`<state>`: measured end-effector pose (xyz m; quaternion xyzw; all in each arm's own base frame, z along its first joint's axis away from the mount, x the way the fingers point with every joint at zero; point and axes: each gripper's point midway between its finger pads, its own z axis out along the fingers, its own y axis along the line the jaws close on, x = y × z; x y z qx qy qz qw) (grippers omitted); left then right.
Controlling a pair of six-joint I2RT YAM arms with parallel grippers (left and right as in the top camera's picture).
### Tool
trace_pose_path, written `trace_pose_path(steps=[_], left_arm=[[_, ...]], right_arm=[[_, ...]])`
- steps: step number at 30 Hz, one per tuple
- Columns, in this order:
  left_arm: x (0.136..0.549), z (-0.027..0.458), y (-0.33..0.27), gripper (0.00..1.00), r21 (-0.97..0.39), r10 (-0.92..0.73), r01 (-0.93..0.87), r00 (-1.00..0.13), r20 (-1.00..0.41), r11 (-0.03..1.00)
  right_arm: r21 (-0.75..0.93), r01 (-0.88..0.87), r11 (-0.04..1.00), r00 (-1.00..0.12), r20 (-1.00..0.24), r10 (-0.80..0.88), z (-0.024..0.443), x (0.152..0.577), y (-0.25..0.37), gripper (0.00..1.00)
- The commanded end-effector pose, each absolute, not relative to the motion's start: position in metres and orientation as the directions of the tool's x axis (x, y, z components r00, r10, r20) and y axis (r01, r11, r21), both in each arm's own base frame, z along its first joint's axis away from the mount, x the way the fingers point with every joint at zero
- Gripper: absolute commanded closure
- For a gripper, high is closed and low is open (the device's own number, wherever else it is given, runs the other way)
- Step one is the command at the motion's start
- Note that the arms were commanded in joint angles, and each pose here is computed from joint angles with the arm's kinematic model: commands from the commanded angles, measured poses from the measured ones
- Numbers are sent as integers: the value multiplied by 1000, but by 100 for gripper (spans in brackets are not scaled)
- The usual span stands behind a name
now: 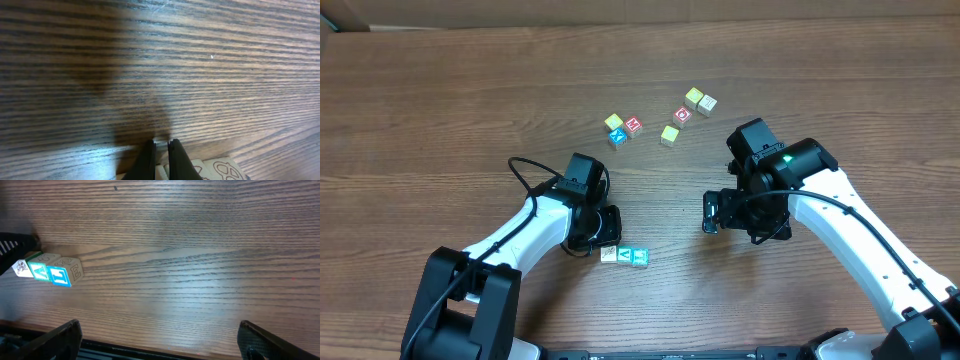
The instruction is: Flip 5 blocks
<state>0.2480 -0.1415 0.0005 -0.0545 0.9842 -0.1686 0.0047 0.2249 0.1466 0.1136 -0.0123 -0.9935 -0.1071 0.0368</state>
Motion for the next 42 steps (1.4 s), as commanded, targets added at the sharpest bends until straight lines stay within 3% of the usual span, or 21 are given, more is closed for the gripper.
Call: trace_pose_path(steps=[1,27,37,42], left_arm=[[250,3,-148,96,-356,-81,-78,-997,7,931],[244,3,-146,96,-351,-84,-92,-996,37,932],[264,5,-146,96,-369,-107,-86,-994,-37,925],[274,6,-120,96,-303,-192,-171,-981,-40,938]], right_arm=[[213,20,977,-998,68,6,114,225,148,0],[212,20,977,-998,69,6,114,224,147,0],[211,21,977,-997,71,6,114,224,147,0],[210,21,978,-997,73,5,114,223,147,0]])
